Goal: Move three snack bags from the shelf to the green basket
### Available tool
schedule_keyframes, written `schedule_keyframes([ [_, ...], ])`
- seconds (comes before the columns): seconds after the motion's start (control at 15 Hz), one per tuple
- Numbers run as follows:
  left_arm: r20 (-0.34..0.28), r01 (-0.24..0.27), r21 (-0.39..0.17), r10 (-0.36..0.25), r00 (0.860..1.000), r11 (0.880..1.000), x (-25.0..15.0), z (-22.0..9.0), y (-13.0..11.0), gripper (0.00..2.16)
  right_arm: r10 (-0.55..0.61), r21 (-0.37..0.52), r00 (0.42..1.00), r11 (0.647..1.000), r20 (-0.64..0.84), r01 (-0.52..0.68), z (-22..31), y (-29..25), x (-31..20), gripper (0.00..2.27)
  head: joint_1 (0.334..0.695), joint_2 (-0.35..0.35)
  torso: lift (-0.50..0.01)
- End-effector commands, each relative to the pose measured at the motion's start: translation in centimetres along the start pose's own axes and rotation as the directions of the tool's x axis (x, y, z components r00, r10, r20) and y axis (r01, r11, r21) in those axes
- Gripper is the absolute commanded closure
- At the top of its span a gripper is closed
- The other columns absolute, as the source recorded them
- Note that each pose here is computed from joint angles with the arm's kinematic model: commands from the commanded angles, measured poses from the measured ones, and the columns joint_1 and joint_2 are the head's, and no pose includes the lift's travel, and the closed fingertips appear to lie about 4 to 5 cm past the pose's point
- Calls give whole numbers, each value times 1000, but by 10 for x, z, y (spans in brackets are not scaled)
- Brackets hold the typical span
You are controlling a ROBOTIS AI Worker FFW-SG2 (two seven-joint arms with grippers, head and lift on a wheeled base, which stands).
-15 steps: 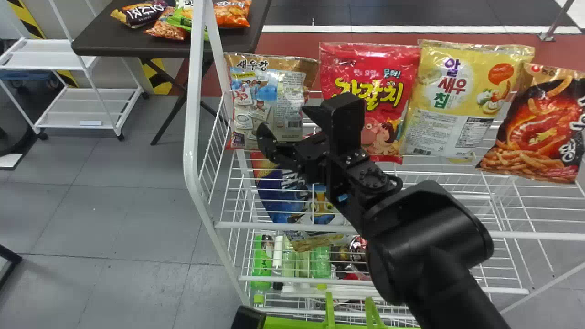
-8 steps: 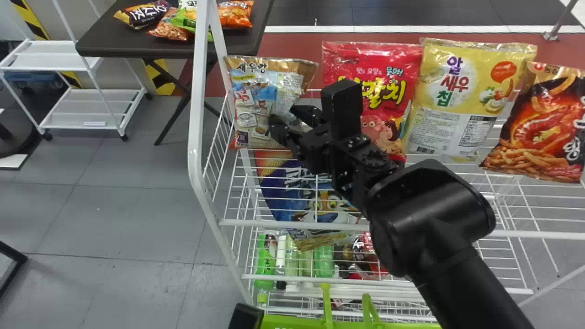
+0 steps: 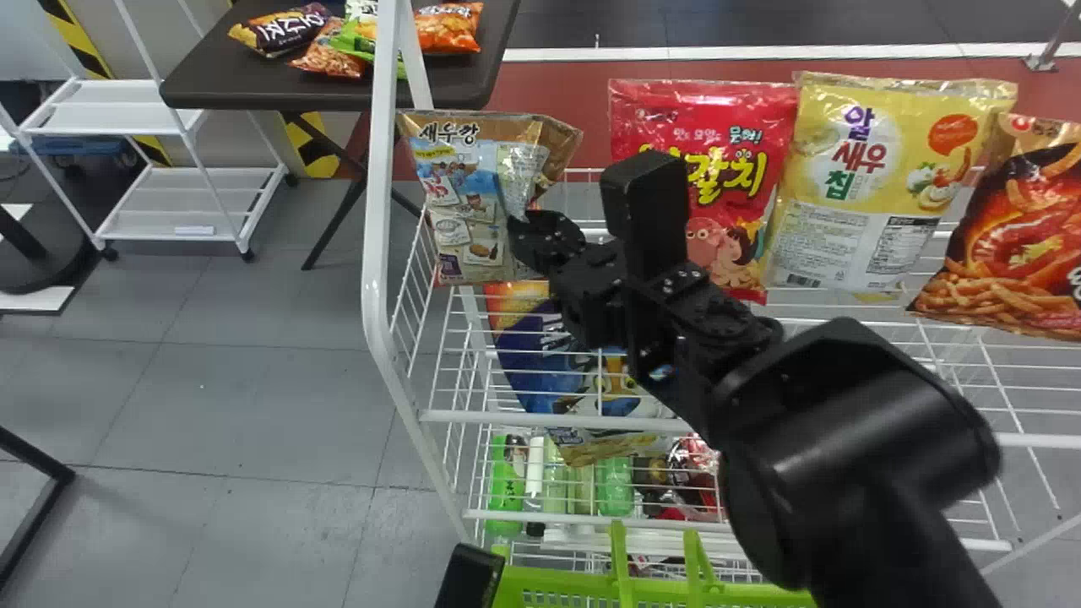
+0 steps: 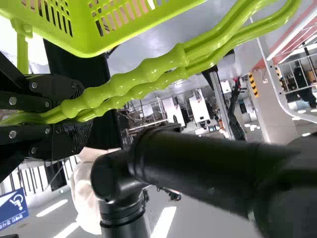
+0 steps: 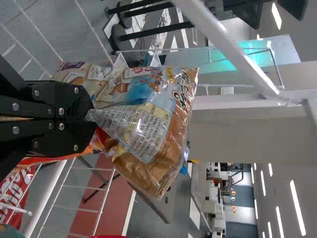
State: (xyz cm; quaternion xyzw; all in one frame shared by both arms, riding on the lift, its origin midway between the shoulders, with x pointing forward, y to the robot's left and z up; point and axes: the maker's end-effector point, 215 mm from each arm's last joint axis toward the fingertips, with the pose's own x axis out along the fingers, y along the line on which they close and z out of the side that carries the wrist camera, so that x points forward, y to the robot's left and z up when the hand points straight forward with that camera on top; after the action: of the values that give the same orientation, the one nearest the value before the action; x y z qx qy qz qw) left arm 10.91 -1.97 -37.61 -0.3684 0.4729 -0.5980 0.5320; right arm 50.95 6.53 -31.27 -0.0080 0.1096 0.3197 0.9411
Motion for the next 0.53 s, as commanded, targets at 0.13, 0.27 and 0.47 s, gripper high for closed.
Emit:
schedule_keyframes([
  [0.13,0,-5,8,5,1000,1000,-2,4,-1,1463,-87,-38,995,996,-43,85,3,-14,-74,2189,695,58,-47],
  [0.27,0,-4,13,4,1000,1000,-2,6,-1,1463,-145,-58,988,988,-43,143,12,-34,-130,2189,695,6,-47],
  [0.47,-2,-3,14,3,1000,1000,-2,7,-2,1463,-233,-86,968,970,-94,225,3,-65,-207,2189,695,-141,-47],
])
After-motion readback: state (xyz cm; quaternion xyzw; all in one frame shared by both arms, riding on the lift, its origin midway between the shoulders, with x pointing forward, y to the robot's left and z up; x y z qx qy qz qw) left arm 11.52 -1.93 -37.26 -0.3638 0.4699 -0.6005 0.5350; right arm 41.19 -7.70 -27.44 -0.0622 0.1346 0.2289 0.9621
